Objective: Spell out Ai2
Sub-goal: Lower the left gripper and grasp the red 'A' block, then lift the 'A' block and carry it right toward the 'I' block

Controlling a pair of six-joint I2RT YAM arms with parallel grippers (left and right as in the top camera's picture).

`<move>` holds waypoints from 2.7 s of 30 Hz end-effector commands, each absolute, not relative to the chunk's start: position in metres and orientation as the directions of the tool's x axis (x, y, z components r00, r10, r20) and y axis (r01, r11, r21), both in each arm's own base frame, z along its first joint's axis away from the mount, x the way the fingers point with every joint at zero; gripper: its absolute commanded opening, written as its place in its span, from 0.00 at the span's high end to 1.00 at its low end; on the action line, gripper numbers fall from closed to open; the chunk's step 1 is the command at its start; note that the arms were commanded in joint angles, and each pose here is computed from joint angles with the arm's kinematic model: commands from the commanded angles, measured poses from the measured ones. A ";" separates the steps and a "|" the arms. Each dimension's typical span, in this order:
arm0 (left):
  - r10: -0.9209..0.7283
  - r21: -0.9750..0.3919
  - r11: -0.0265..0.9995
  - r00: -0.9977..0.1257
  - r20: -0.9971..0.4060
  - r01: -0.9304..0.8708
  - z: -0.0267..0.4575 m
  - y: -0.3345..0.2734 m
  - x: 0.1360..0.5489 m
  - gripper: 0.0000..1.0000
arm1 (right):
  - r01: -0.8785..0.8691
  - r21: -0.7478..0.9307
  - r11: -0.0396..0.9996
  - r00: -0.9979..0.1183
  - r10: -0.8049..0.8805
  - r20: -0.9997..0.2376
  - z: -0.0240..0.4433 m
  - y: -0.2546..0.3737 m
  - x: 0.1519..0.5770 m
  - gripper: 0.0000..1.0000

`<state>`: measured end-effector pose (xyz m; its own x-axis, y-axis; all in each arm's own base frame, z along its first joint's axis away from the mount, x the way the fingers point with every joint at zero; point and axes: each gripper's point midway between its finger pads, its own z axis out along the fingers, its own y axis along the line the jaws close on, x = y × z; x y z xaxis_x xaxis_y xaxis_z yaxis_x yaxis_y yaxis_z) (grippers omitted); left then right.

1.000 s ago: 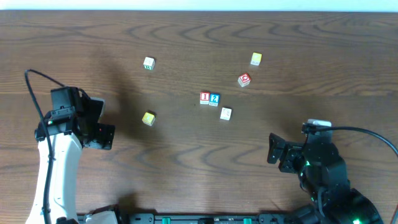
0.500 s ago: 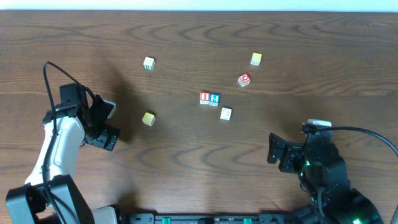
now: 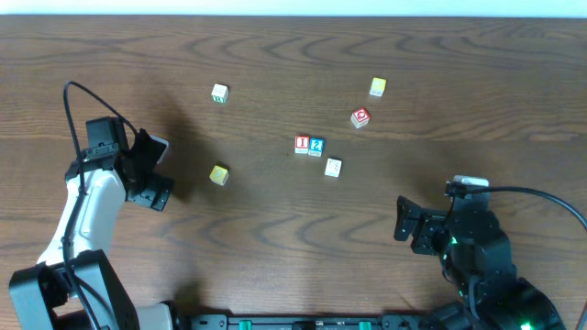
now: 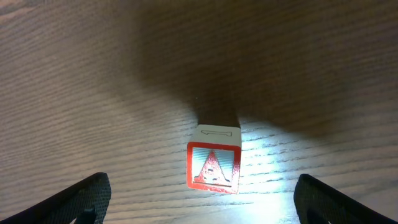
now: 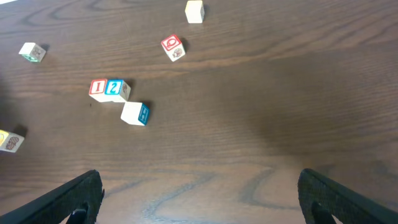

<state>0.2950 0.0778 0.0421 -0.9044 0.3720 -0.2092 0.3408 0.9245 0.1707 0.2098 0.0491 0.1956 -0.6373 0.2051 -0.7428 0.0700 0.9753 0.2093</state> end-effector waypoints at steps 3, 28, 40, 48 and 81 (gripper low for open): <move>0.370 0.184 0.924 -0.905 -0.207 0.336 0.044 0.083 0.299 0.05 | 0.076 0.193 0.978 -0.633 0.197 -0.749 0.195 0.046 0.210 0.01; 0.334 0.124 0.941 -0.925 -0.183 0.315 0.024 0.078 0.290 0.05 | 0.076 0.193 0.978 -0.633 0.197 -0.749 0.195 0.046 0.210 0.01; 0.332 0.105 0.942 -0.931 -0.149 0.319 0.005 0.079 0.291 0.23 | 0.076 0.193 0.978 -0.633 0.197 -0.749 0.195 0.046 0.210 0.01; 0.333 0.106 0.942 -0.931 -0.150 0.320 0.005 0.079 0.291 0.43 | 0.076 0.193 0.978 -0.633 0.197 -0.749 0.195 0.046 0.210 0.01; -0.002 0.088 0.995 -0.937 -0.349 -0.035 0.042 0.092 0.346 0.85 | 0.076 0.193 0.978 -0.633 0.197 -0.749 0.195 0.046 0.210 0.01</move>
<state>0.3201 0.0862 0.0209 -0.9496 0.1714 -0.2625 0.1421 0.9817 0.1269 0.2098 0.0491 0.1956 -0.6373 0.2055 -0.7427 0.0702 0.9753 0.2096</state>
